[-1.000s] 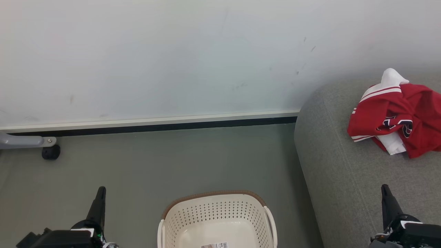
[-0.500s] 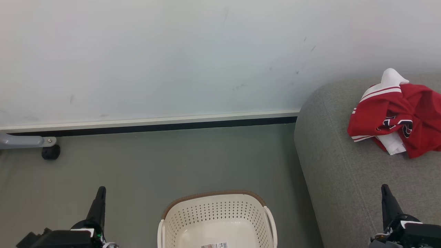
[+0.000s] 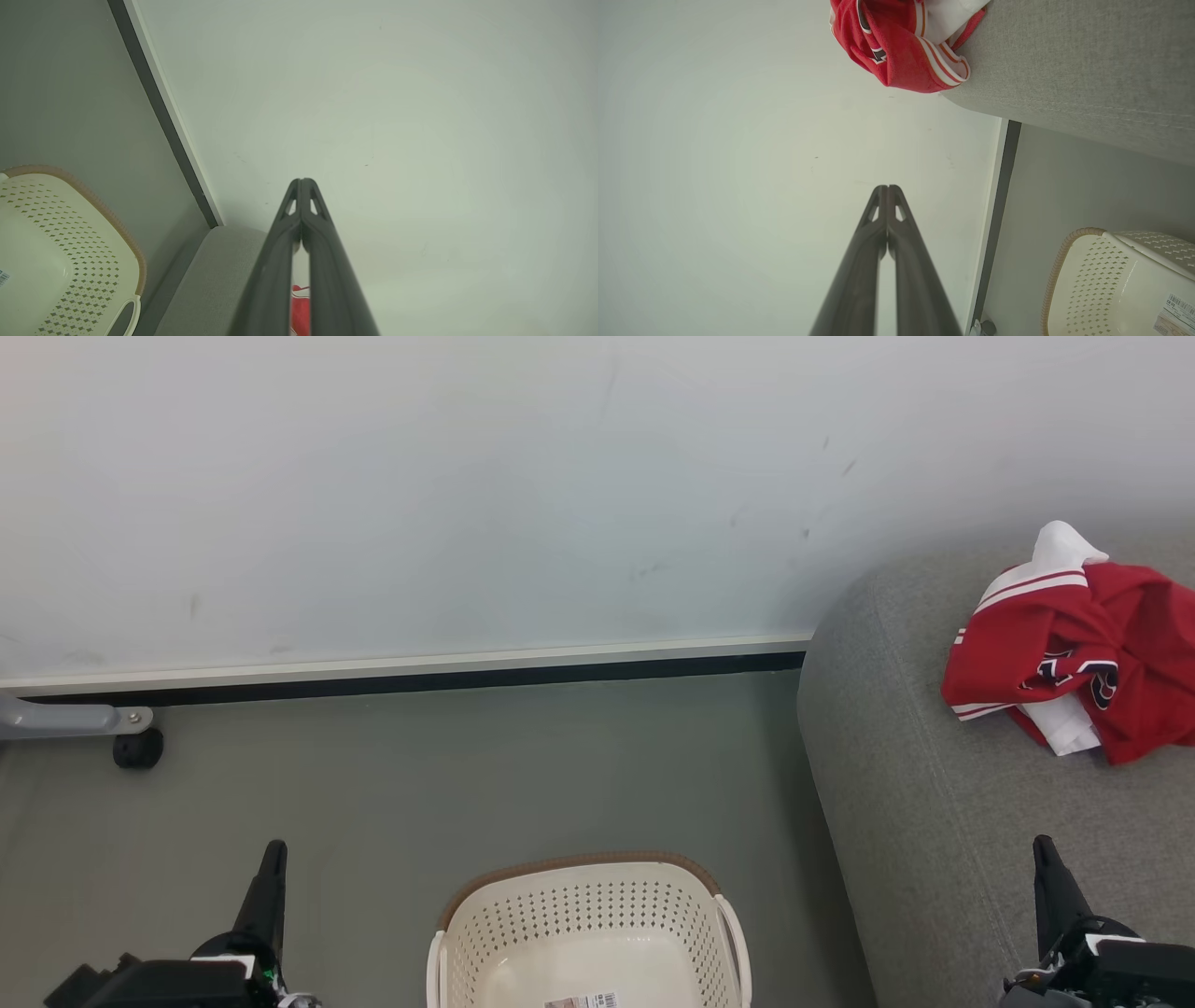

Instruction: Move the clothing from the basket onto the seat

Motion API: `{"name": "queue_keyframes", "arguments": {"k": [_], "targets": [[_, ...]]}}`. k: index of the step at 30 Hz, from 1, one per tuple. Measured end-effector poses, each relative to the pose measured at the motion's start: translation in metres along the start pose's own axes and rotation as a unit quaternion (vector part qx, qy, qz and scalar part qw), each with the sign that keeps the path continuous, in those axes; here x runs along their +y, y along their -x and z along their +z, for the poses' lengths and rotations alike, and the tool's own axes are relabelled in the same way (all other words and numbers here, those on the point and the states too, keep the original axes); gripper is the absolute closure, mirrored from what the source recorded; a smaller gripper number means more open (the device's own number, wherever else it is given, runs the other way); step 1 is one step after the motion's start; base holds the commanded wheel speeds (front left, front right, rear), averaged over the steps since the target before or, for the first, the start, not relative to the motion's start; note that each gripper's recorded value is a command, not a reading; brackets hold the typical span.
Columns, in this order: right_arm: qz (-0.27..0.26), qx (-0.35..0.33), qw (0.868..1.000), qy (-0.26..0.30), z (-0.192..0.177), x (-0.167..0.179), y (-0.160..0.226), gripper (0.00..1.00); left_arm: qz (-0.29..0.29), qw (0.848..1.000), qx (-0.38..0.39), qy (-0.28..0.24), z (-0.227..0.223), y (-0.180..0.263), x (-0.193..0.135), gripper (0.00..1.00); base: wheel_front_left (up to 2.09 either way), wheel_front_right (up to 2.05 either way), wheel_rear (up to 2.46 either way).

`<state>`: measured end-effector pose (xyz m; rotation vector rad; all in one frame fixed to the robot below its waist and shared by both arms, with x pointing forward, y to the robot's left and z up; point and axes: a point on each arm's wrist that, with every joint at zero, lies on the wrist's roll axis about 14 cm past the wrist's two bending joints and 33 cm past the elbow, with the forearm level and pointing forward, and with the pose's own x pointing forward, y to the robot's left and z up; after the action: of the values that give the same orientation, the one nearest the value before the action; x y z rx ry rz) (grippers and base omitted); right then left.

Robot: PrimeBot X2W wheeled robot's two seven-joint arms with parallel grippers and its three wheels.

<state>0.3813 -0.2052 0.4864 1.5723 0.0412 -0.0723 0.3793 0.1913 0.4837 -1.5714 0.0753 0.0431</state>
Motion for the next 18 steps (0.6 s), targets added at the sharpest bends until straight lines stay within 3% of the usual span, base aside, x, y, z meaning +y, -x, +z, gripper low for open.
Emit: {"name": "queue_keyframes", "arguments": {"k": [18], "targets": [[0.0,0.0,1.0,0.0,0.0,0.0,0.0,1.0,0.0,1.0,0.0,0.0,0.0,0.0,-0.0001,1.0,0.0,0.0,0.0]]}}
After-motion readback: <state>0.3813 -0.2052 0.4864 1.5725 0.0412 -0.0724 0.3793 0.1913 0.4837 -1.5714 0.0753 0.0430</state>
